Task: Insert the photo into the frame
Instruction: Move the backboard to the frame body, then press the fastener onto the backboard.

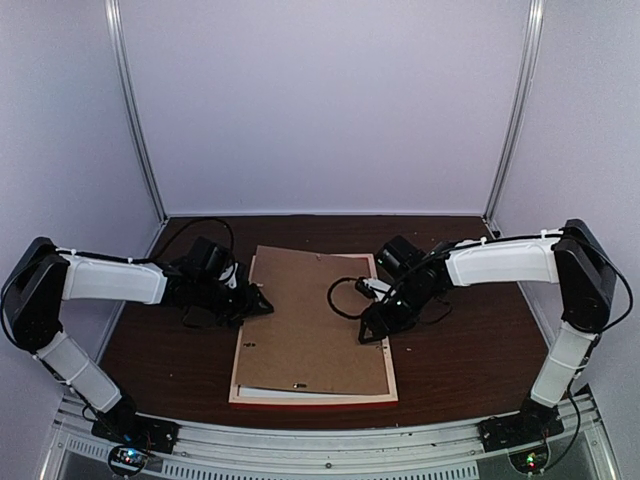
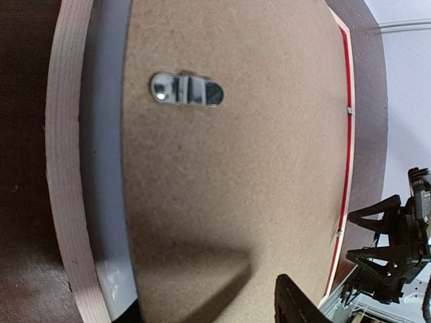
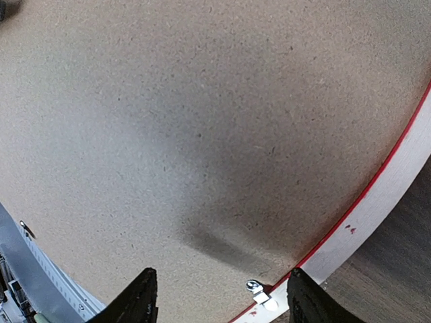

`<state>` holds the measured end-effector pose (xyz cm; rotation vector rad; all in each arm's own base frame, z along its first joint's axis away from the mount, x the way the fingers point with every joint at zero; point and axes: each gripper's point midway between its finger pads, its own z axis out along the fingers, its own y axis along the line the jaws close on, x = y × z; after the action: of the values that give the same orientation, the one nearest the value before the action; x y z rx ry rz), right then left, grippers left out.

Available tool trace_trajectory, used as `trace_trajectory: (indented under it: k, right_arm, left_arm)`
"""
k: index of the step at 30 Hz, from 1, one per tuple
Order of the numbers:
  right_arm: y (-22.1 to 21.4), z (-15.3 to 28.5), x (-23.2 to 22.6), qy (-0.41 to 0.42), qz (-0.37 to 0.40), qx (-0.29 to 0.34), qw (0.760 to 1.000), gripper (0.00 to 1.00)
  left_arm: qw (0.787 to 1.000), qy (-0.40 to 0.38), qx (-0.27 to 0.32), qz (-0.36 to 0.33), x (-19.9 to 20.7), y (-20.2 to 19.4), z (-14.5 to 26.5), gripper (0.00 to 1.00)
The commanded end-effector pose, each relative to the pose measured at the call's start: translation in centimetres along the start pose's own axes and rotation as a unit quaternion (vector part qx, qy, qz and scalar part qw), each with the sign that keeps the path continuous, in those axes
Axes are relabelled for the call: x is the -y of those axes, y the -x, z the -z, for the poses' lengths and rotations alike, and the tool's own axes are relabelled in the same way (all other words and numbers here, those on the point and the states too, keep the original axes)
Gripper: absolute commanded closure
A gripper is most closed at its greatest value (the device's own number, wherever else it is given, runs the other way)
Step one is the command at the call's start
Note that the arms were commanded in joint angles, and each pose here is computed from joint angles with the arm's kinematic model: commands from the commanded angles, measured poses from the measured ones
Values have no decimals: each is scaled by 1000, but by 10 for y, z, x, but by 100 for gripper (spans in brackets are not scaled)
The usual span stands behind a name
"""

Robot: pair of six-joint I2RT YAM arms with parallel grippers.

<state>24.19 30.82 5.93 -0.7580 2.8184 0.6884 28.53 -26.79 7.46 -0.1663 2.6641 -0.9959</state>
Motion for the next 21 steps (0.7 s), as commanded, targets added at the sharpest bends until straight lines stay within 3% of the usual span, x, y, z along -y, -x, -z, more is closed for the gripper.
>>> trace_trajectory:
  k: [1, 21]
  right_arm:
    - [-12, -6, -2, 5, 2, -17, 1000, 35]
    - [-35, -12, -5, 1, -19, -38, 999, 40]
  left_arm:
    - [999, -37, 7, -26, 26, 9, 2, 48]
    - [999, -30, 8, -25, 23, 9, 2, 48]
